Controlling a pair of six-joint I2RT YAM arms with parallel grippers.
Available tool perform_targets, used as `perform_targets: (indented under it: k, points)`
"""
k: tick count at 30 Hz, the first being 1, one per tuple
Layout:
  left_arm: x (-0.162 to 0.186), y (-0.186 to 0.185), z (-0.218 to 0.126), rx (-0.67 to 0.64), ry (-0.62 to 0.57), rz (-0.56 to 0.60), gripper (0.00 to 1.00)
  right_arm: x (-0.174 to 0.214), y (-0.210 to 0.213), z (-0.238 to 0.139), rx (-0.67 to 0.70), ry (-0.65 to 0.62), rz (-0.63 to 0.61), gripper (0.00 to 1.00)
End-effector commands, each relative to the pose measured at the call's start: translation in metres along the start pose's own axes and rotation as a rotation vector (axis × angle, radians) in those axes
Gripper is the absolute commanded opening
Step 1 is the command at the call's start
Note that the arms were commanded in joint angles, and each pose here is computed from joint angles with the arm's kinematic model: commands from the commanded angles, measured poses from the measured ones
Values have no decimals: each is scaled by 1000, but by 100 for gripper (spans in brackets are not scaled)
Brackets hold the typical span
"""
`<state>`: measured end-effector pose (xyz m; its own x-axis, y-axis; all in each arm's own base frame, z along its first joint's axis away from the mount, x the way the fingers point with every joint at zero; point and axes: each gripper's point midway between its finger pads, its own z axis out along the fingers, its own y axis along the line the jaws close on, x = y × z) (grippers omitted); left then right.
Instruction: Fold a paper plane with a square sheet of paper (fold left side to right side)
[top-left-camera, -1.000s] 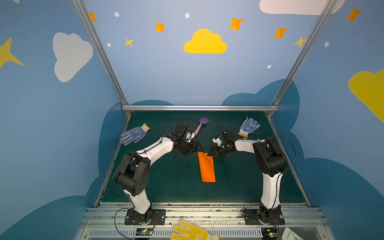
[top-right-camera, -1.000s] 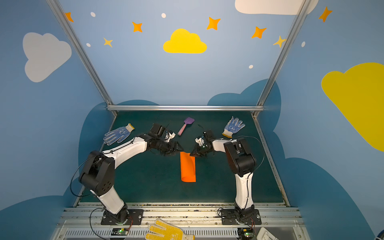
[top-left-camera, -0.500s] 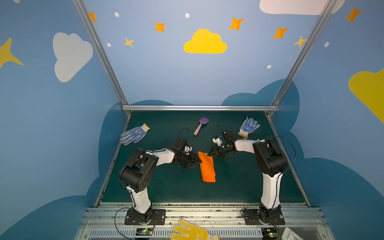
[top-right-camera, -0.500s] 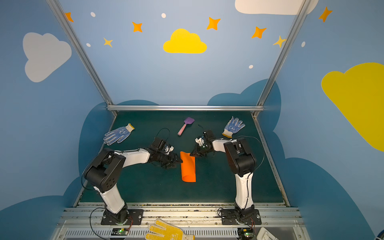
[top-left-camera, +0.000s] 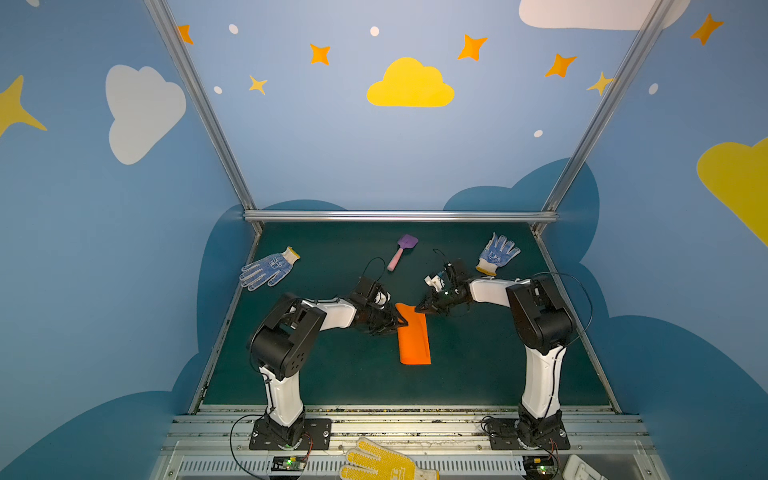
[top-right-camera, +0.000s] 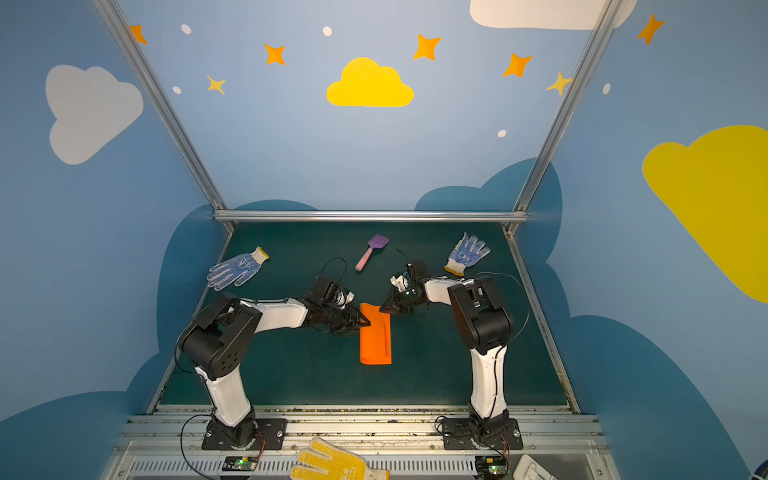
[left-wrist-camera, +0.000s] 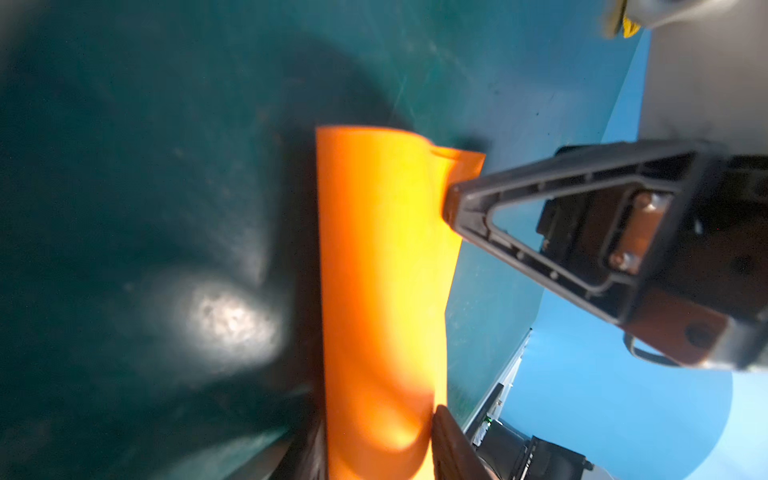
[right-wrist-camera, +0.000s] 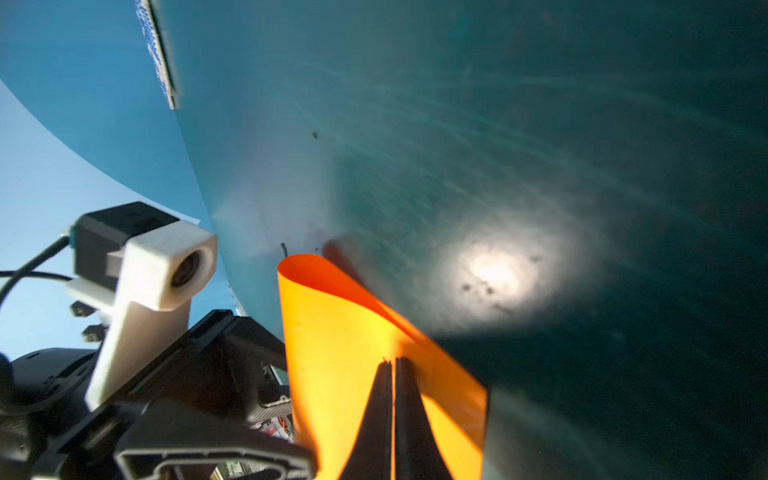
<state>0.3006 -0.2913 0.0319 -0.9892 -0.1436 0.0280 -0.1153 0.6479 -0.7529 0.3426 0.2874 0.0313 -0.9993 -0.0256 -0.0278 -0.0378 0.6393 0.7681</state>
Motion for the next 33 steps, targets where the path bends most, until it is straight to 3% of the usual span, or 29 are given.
perform_targets:
  k: [1,8,17,33]
  points:
    - [-4,2,1,-32,-12,10,41,-6,32,-34,-47,-68,-47,0]
    - [-3,0,-3,-65,-27,41,43,13,-8,-56,37,-124,42,0]
    - [-1,0,-10,-172,-33,123,46,44,-36,-32,62,-55,88,0]
    - [1,3,-4,-302,-56,177,57,55,-49,-12,71,-15,109,0]
